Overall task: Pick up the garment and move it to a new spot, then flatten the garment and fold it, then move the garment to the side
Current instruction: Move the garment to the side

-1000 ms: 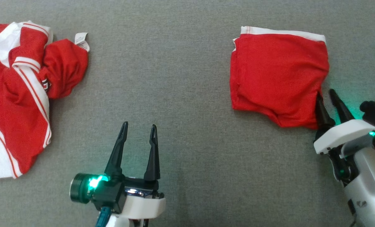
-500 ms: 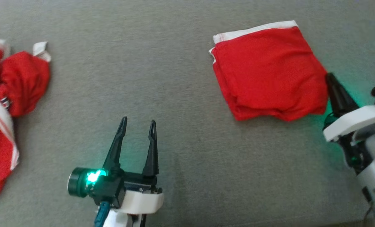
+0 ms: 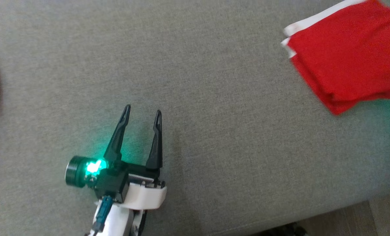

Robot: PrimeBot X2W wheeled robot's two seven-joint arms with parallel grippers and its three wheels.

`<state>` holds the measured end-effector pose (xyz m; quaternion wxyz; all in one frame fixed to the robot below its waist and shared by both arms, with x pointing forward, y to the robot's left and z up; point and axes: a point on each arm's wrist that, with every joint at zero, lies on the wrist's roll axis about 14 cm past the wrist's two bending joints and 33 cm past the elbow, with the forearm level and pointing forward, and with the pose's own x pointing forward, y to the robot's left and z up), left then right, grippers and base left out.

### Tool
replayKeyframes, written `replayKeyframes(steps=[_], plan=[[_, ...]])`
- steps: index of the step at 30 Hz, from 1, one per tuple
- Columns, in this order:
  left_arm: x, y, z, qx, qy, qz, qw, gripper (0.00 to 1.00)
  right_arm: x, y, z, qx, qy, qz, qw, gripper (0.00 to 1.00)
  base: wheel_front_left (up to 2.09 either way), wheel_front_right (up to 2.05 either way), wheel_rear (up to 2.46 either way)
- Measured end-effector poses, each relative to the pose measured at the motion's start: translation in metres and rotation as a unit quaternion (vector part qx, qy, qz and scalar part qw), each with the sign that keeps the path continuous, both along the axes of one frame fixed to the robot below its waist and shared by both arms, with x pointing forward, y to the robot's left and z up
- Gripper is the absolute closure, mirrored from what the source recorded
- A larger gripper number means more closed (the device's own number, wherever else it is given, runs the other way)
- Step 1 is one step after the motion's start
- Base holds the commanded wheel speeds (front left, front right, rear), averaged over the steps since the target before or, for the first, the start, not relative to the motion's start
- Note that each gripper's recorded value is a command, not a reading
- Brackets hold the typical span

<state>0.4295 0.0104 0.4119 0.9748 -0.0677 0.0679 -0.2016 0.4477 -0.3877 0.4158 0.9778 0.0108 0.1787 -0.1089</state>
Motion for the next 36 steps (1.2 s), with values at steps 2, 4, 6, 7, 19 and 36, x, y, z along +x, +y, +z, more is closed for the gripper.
replayKeyframes(steps=[2, 4, 6, 7, 19, 36], plan=[[0.005, -0.005, -0.005, -0.002, 0.001, -0.009, 1.0, 0.0, -0.001, -0.017, -0.001, -0.009, 0.006, -0.021, 1.0, 1.0, 0.0, 0.0, 0.0], [0.01, -0.01, -0.015, -0.002, 0.007, -0.017, 1.0, 0.0, -0.009, -0.043, -0.007, -0.022, 0.024, -0.057, 0.998, 1.0, 0.0, 0.0, 0.0], [0.014, -0.013, -0.021, -0.003, 0.011, -0.02, 1.0, 0.0, -0.017, -0.062, -0.01, -0.03, 0.036, -0.087, 0.995, 1.0, 0.0, 0.0, 0.0], [0.015, -0.014, -0.023, -0.005, 0.011, -0.021, 1.0, 0.0, -0.021, -0.071, -0.011, -0.034, 0.04, -0.103, 0.993, 1.0, 0.0, 0.0, 0.0], [0.023, -0.026, -0.024, -0.014, 0.003, -0.036, 0.999, 0.0, -0.026, -0.101, 0.001, -0.102, 0.051, -0.133, 0.984, 0.0, 0.0, 0.0, 0.0], [-0.013, 0.023, 0.038, -0.008, -0.027, 0.039, 0.999, 0.0, -0.019, 0.13, 0.011, 0.02, -0.077, 0.101, 0.992, 0.0, 0.0, 0.0, 0.0]])
